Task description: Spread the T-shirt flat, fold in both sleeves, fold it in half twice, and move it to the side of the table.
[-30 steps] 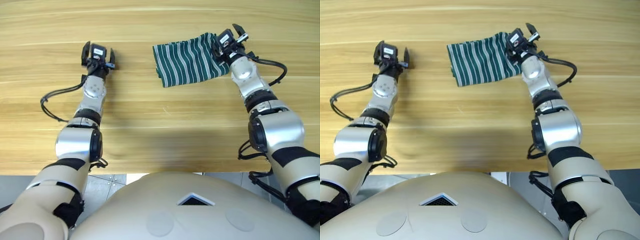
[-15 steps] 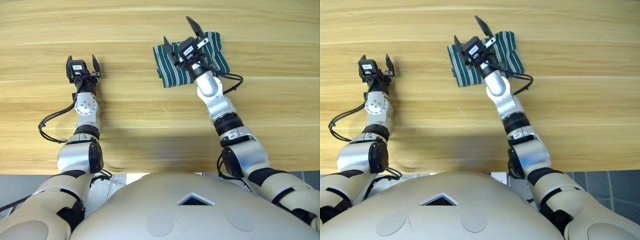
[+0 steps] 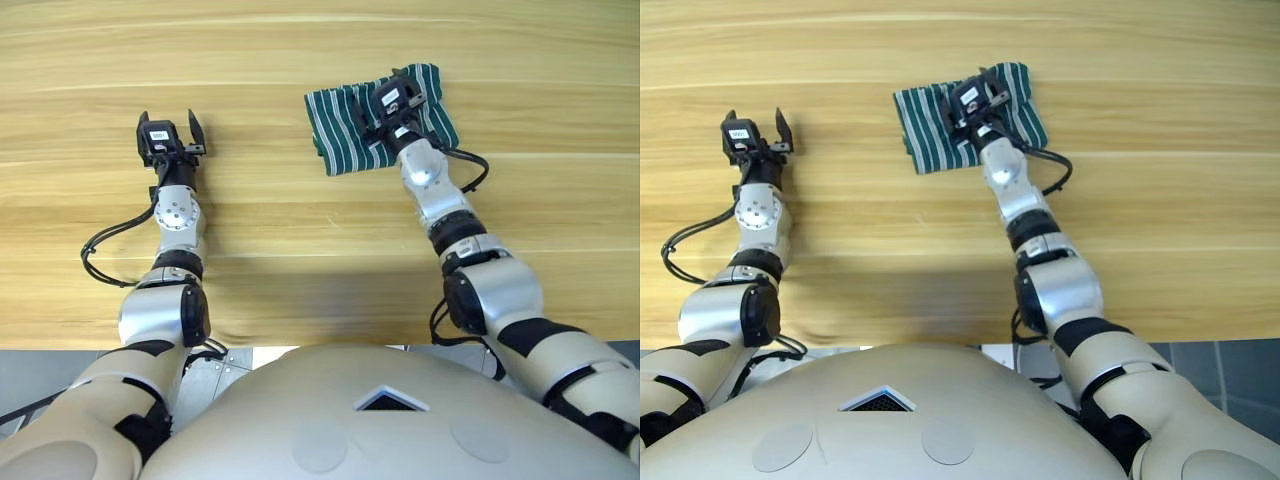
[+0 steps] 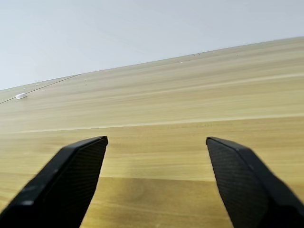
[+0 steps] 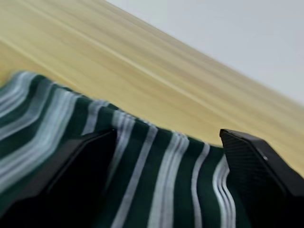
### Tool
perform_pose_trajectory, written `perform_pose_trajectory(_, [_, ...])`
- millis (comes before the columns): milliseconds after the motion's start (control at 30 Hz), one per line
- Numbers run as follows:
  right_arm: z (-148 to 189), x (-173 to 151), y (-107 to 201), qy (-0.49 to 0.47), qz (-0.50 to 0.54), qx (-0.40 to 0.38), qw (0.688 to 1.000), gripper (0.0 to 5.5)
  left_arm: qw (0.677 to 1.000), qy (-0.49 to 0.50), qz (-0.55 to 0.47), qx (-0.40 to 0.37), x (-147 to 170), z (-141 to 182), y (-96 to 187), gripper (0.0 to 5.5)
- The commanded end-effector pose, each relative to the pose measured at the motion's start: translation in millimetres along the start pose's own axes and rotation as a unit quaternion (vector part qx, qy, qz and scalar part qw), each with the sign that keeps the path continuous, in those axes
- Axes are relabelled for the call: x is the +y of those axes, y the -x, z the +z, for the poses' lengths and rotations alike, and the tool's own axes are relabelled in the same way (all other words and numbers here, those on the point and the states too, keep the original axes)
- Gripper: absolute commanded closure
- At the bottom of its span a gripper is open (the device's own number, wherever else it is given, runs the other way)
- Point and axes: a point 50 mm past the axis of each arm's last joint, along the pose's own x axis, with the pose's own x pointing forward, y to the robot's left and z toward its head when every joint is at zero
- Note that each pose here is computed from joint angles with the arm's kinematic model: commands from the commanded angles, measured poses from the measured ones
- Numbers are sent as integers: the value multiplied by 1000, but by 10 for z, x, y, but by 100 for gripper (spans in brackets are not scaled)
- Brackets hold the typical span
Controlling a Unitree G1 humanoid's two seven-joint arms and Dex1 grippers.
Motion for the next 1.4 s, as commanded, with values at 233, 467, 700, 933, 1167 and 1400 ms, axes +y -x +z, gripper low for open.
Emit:
perform_pose_trajectory(233, [-379,-96,45,-59,-5,184,981,145,1000,13,-7,-2,-92,3,16,164])
perform_pose_trajectory(467, [-586,-194,158,-113,-53,259,958,145,1000,19,-4,-8,-97,37,-10,164])
perform_pose_trajectory(700, [-810,-1165,548,-233,-367,280,856,145,1000,17,20,-7,12,0,27,164])
perform_pose_trajectory(933, [-1206,-1709,1337,-240,-593,340,689,145,997,18,69,-3,231,-114,184,164])
perform_pose_trajectory(1167, [-1311,-1718,1519,-251,-631,357,642,145,995,13,99,-3,395,-167,291,164])
perform_pose_trajectory(1400, [-613,-2293,1284,-172,-678,136,701,145,996,5,68,-51,188,4,173,164])
